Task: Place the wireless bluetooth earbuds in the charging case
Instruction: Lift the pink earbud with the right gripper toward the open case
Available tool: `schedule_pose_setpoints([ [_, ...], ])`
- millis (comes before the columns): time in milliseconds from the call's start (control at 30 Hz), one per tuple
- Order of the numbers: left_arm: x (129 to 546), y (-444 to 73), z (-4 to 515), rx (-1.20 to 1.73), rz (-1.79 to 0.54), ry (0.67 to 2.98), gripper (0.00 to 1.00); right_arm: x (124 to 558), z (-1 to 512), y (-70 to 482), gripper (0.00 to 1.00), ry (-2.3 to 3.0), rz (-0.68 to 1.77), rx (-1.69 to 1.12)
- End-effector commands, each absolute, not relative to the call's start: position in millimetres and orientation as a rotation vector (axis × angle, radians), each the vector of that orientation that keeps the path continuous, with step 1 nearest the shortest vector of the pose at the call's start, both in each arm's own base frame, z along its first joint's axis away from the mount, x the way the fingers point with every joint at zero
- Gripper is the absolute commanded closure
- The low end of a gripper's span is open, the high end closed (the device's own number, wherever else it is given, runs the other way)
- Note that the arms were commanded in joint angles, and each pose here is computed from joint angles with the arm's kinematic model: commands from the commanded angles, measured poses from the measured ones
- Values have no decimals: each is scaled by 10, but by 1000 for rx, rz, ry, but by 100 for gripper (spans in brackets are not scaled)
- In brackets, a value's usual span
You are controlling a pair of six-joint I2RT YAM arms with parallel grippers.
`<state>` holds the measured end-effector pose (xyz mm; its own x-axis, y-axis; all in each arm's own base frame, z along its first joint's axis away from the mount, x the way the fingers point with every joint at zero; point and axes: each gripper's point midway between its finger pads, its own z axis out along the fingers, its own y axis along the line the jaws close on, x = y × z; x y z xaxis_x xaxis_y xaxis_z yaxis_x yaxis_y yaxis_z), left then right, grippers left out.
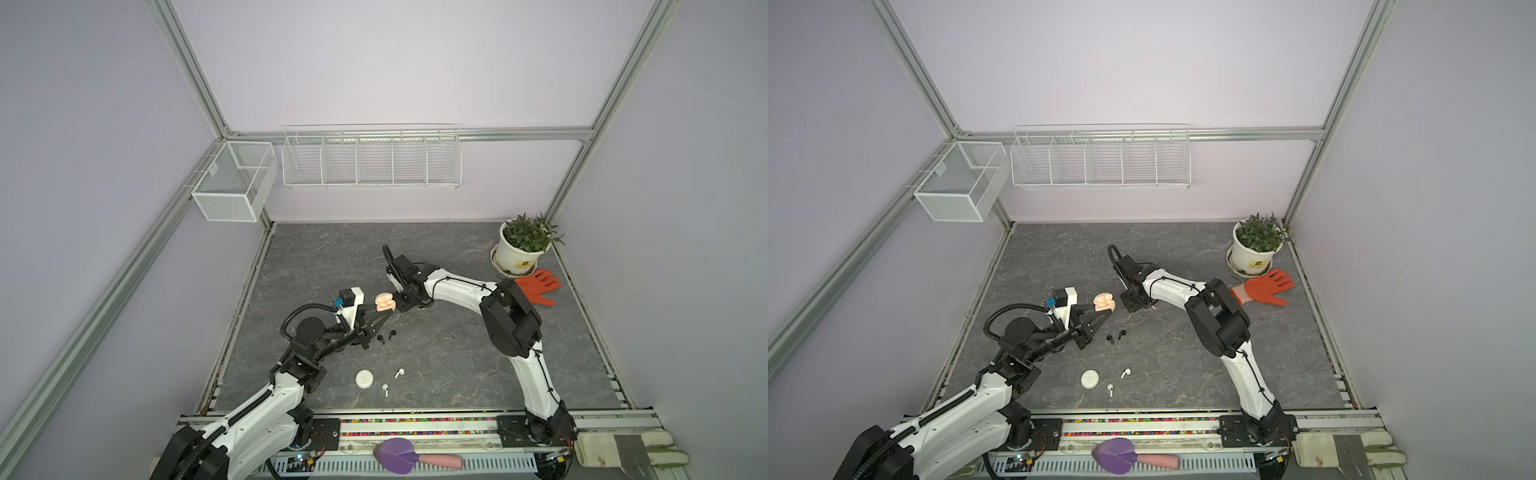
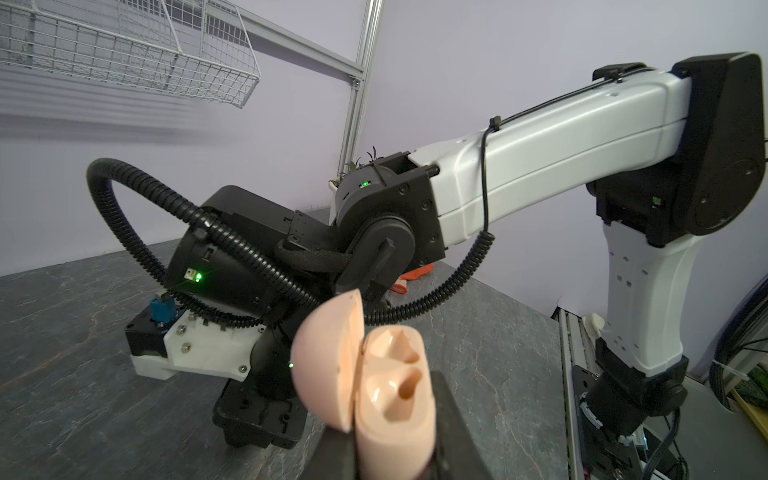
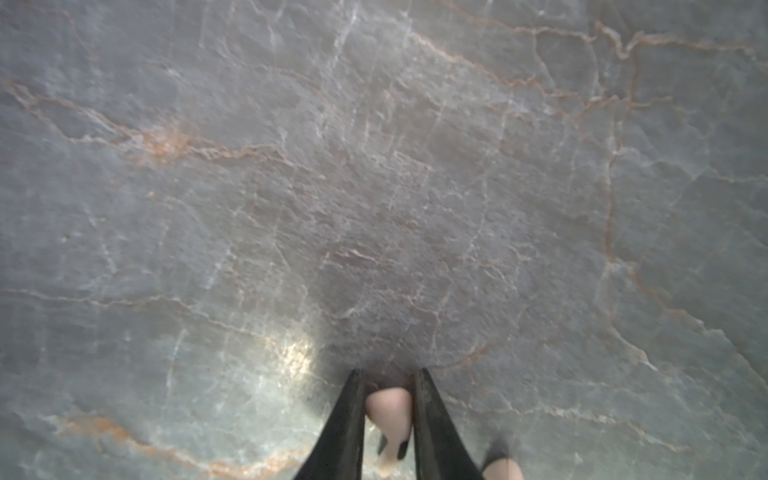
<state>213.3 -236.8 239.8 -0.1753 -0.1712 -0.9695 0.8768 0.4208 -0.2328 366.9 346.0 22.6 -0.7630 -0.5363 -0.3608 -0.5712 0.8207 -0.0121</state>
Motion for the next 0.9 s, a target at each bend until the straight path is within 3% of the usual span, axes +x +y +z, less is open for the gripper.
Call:
schedule_pose_setpoints([
  [0,2137,-2345,2379,665,-1047,1443,100,3680,506,3422,78,2630,127,-776],
  [433,2160,-2410,2498,690,-1067,1407,100,3684,1602,3177,84,2404,169,-634],
  [867,2295,-2594,2649,773,-1062,1317,100,3184,3103,2998,88,2053,260,-607],
])
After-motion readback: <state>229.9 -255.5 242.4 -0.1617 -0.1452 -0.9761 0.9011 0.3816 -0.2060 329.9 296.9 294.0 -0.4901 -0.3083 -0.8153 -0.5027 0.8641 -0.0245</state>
